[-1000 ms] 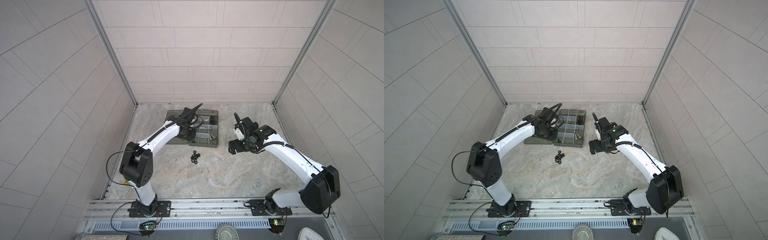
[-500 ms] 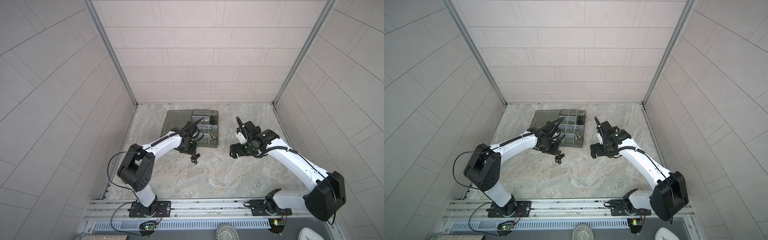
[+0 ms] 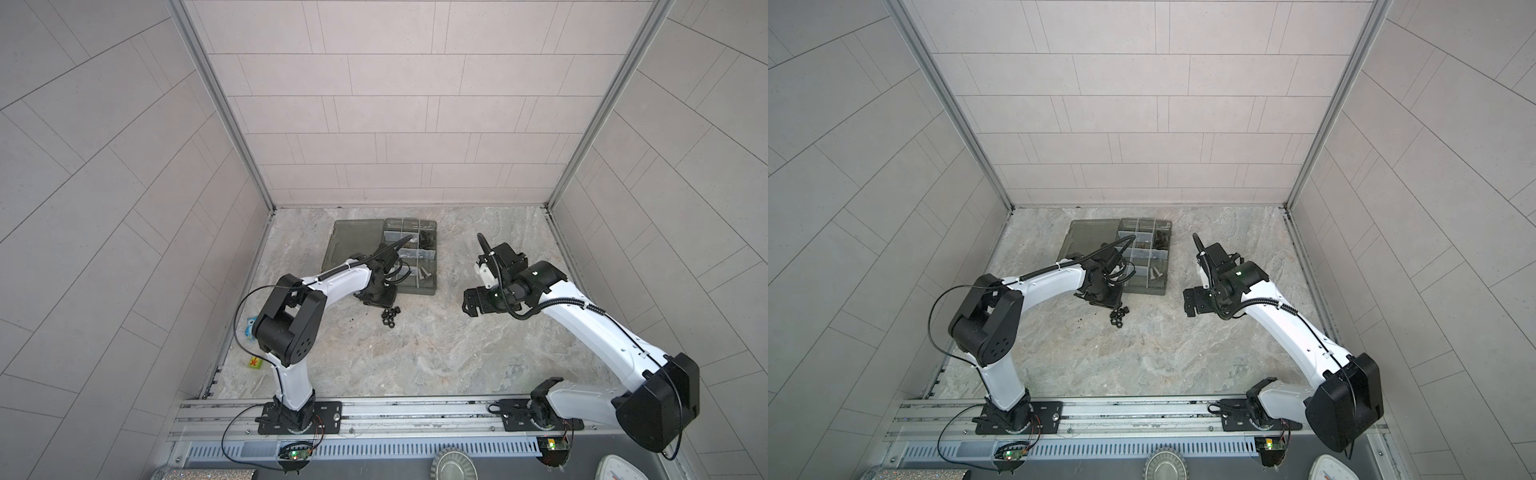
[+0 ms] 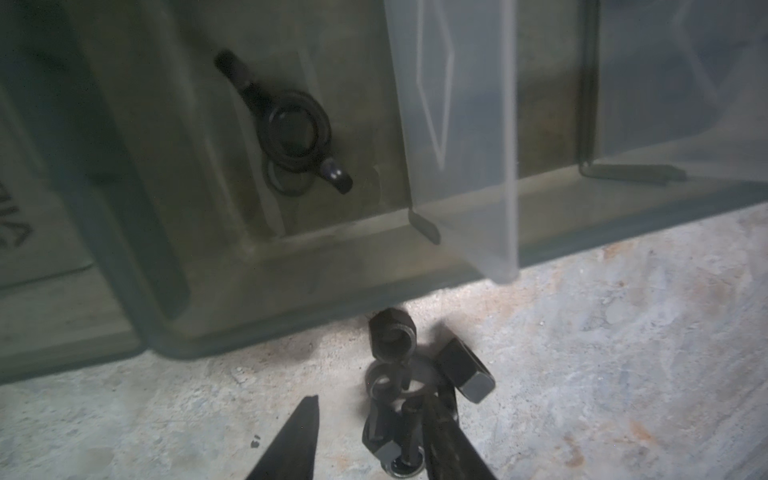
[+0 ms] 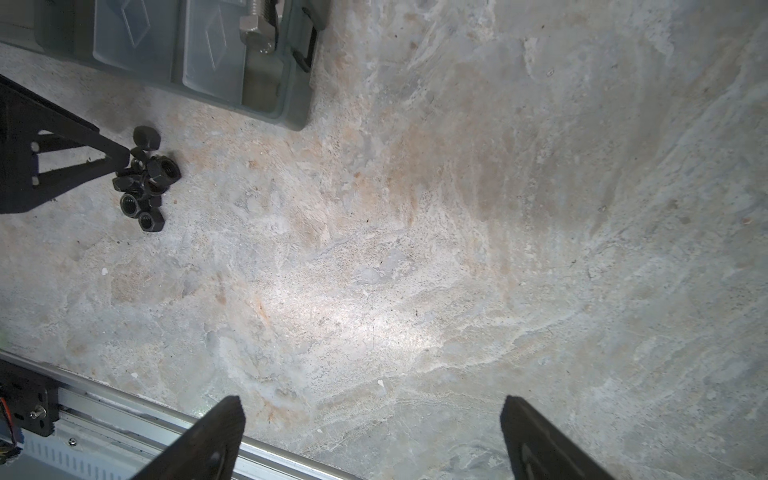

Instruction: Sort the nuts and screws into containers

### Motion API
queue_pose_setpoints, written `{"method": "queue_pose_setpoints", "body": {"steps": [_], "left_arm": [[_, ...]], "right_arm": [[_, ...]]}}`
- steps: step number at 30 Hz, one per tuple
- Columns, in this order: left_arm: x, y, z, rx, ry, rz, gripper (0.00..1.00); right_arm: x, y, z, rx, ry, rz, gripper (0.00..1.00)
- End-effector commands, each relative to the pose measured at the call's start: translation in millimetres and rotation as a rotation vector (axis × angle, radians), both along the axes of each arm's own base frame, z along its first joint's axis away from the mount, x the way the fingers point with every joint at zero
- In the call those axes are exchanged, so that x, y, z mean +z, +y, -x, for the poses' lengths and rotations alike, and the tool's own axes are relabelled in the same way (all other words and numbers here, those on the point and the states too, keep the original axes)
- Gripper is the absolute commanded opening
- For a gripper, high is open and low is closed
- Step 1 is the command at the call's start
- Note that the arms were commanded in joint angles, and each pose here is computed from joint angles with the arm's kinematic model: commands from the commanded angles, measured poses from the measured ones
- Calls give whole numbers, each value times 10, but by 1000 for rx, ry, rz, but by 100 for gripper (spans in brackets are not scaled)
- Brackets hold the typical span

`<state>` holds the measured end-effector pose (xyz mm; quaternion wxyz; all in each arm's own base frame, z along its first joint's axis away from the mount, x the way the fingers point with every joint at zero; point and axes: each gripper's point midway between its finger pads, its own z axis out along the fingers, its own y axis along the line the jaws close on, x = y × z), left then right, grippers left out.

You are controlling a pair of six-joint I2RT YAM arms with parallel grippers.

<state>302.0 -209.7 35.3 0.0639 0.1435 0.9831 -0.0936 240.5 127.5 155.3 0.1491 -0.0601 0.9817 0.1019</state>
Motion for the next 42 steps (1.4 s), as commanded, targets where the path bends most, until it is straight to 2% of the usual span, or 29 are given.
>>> {"method": "queue_pose_setpoints", "body": {"steps": [1, 15, 32, 42], "left_arm": [[62, -75, -88, -24, -21, 16, 46], [-25, -98, -122, -40, -4, 6, 45], [-160, -106, -133, -37, 15, -4, 39], [-212, -141, -167, -42, 28, -4, 30]], "right_arm": [[4, -80, 62, -25, 0, 24, 98], [-15, -98, 64, -36, 2, 31, 98], [-14, -107, 74, -24, 7, 40, 98], [2, -143, 103, -21, 0, 53, 98]]}}
